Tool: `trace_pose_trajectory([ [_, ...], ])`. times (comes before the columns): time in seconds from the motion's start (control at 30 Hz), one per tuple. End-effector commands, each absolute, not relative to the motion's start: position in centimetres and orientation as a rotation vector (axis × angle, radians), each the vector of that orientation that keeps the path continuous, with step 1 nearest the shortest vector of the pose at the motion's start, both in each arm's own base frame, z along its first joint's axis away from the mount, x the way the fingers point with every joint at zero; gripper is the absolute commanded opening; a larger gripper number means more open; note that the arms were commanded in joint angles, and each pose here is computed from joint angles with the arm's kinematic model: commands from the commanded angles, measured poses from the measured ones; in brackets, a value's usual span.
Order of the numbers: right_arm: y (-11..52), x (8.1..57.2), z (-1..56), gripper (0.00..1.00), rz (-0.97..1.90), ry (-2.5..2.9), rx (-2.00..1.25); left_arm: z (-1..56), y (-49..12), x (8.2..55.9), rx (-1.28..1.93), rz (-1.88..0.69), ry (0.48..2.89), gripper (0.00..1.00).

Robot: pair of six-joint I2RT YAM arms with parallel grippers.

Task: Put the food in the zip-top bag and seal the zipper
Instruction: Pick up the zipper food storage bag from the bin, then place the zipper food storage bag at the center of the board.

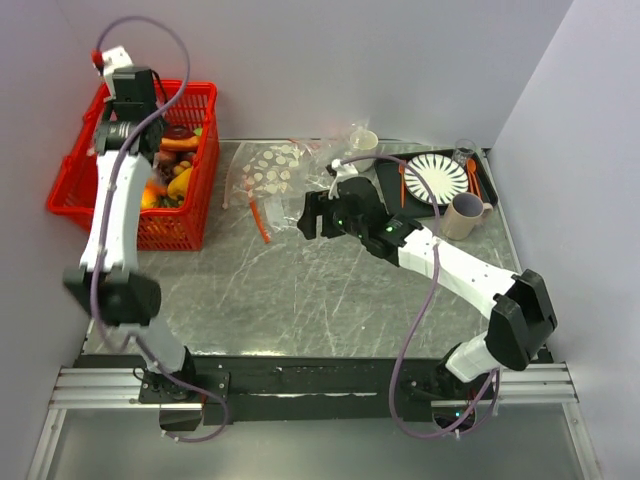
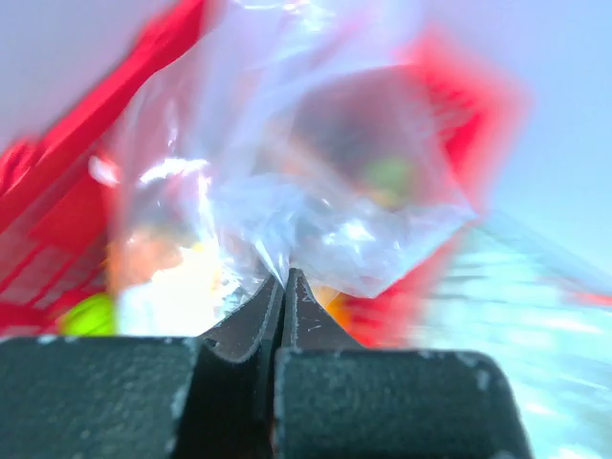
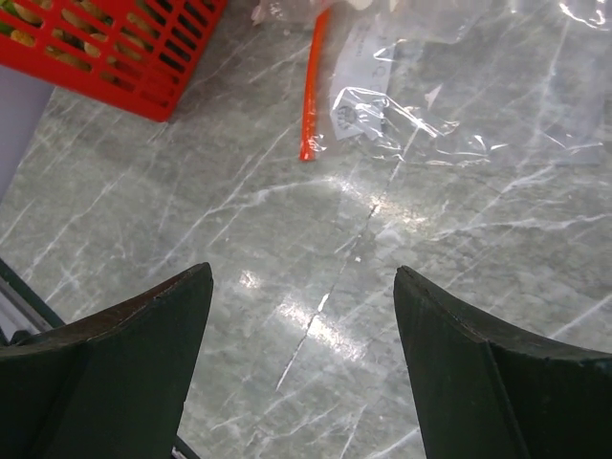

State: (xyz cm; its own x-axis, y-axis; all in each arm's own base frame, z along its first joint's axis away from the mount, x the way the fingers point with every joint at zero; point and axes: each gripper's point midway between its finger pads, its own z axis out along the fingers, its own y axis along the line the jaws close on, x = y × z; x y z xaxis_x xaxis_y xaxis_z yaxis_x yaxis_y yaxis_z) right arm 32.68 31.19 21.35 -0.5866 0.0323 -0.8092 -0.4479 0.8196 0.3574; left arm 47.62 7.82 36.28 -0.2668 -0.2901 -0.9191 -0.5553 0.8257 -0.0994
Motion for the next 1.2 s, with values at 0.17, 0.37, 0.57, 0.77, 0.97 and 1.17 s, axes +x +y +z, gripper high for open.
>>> trace_pose_trajectory([
  [0.17, 26.4, 31.5, 25.0, 0.82, 0.637, 2.005, -0.168, 47.9, -6.3, 40.2, -0.347, -0.475, 1.584, 0.01],
  [0.37, 20.0, 28.8, 26.9, 0.84, 0.532, 1.910, -0.007, 44.0, -18.0, 35.6, -0.091, -1.022, 1.659, 0.02],
  [0.57, 13.7, 26.0, 27.7, 0.90, 0.427, 1.813, 0.153, 35.5, -27.2, 32.0, 0.060, -1.190, 1.892, 0.12],
  [0.77, 13.7, 24.3, 27.5, 0.96, 0.495, 1.812, 0.106, 31.0, -32.2, 30.7, 0.282, -1.022, 2.161, 0.99],
  [0.97, 18.7, 23.1, 24.6, 0.93, 0.681, 1.915, -0.125, 32.3, -29.8, 30.4, 0.270, -0.924, 2.076, 0.99],
  [1.17, 24.1, 22.4, 22.5, 0.81, 0.867, 2.018, -0.329, 31.5, -25.2, 31.9, 0.159, -0.751, 2.076, 0.99],
])
